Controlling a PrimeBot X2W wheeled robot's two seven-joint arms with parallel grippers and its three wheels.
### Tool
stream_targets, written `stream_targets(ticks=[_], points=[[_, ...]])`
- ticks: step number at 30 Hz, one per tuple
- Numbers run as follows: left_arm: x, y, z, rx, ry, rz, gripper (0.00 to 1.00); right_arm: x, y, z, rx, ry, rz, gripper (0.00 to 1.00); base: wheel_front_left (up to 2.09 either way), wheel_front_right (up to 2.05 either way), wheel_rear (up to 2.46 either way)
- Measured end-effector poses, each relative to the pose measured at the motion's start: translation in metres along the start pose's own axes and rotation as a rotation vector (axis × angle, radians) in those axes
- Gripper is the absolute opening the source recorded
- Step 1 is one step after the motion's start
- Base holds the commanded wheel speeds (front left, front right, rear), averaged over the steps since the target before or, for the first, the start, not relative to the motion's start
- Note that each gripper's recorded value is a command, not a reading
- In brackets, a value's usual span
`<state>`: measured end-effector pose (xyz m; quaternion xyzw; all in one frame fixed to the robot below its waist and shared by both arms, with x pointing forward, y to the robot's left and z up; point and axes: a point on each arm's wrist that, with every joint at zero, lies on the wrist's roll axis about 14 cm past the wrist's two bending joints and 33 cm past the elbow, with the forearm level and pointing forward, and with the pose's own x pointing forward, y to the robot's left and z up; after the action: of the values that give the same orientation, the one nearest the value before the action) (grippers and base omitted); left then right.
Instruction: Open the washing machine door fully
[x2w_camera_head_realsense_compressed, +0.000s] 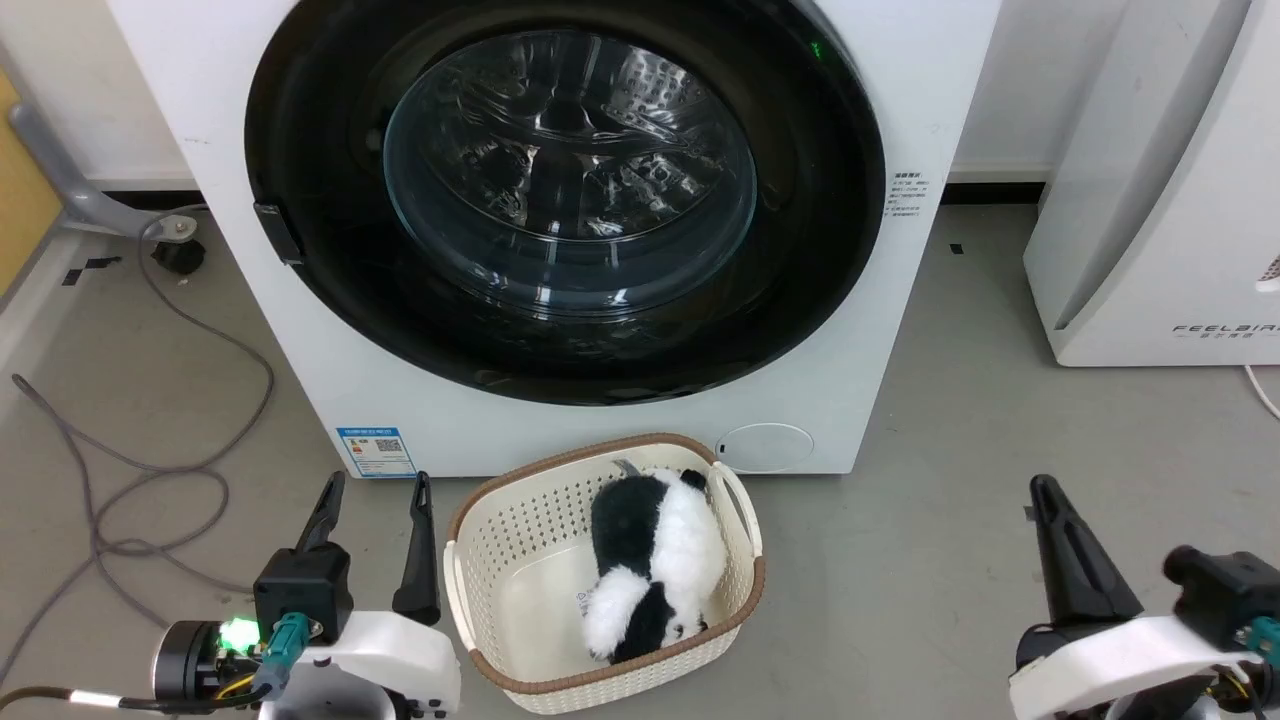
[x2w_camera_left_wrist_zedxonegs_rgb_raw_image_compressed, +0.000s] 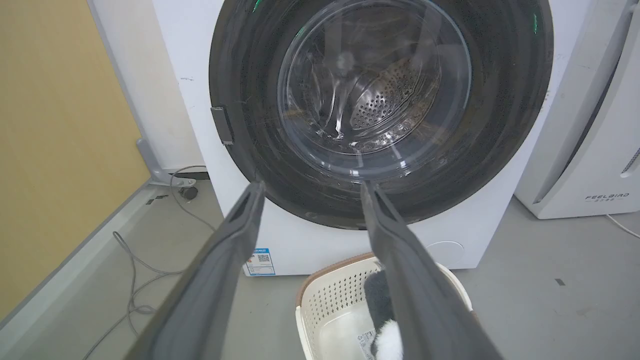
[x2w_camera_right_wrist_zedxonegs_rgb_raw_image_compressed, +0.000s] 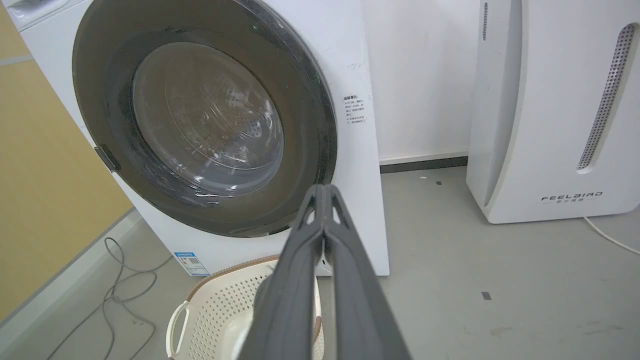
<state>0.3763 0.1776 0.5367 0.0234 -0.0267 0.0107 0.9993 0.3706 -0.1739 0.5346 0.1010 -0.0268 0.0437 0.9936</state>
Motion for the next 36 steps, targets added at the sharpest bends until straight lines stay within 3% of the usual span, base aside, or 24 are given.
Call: stream_targets(ticks=[14, 26, 36], points=[[0.003, 0.002, -0.004, 0.002, -0.006, 0.018, 1.0, 0.024, -0.026, 0.002, 0.332, -0.039, -0.076, 0.0, 0.0, 0.0, 0.0], [0.015, 0.002, -0.009, 0.006, -0.01, 0.027, 1.0, 0.068, -0.053, 0.001, 0.515, -0.03, -0.121, 0.0, 0.0, 0.0, 0.0], [0.03, 0.003, -0.013, 0.011, -0.017, 0.041, 1.0, 0.12, -0.062, 0.008, 0.585, -0.035, -0.11, 0.0, 0.0, 0.0, 0.0]])
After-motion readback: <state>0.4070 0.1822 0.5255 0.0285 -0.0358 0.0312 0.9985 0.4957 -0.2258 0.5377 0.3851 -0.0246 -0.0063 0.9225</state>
